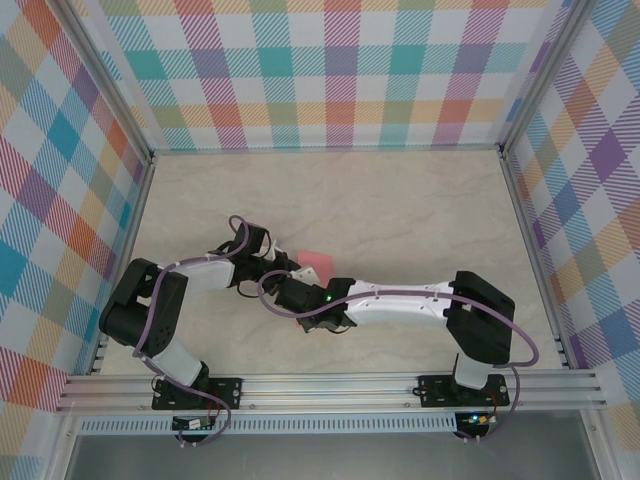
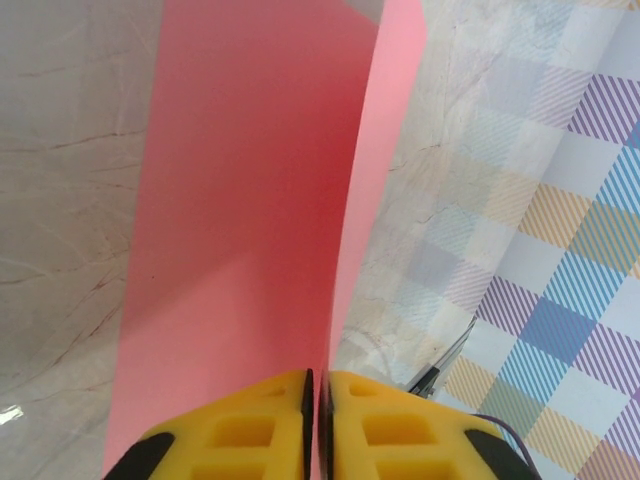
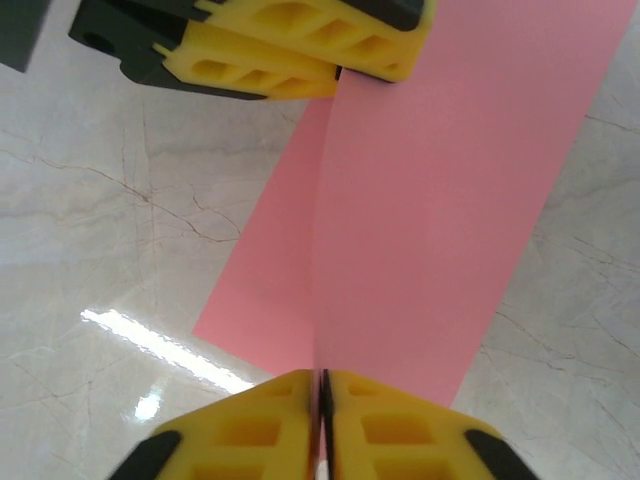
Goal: Fold a paper plane with a square sheet of paper (pick it up from the middle)
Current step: Fold the triangle a second time at the center of the table.
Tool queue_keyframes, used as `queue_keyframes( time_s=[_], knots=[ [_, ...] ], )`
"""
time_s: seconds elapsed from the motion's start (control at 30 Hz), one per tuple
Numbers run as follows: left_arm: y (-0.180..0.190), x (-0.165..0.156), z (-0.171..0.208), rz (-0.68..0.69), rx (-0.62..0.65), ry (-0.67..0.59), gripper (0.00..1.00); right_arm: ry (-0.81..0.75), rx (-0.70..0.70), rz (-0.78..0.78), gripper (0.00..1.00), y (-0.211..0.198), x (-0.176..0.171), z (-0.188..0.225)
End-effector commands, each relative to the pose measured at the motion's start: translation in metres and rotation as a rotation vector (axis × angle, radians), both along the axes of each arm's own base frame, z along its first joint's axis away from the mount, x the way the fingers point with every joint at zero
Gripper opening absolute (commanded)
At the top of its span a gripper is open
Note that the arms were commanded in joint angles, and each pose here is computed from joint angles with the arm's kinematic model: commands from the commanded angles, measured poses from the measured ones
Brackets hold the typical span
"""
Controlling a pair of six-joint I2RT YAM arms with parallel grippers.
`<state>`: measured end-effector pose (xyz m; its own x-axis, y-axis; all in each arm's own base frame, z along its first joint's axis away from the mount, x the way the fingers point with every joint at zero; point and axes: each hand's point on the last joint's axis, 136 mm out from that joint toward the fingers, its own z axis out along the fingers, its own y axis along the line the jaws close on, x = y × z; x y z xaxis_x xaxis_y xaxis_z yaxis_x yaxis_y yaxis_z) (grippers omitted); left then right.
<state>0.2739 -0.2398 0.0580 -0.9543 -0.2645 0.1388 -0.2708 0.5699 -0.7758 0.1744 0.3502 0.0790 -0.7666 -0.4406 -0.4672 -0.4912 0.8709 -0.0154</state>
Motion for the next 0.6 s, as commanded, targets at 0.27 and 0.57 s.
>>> queue_keyframes(
  time_s=[0.27,0.57],
  knots=[
    [0.035,-0.006,0.01,0.088,0.218,-0.047,0.56,0.112,0.179,0.033,0.05,0.008,-0.001,0.002],
    [0.042,-0.023,0.024,0.13,0.188,-0.077,0.61,0.246,0.435,0.074,0.07,0.001,0.003,0.011]
  ],
)
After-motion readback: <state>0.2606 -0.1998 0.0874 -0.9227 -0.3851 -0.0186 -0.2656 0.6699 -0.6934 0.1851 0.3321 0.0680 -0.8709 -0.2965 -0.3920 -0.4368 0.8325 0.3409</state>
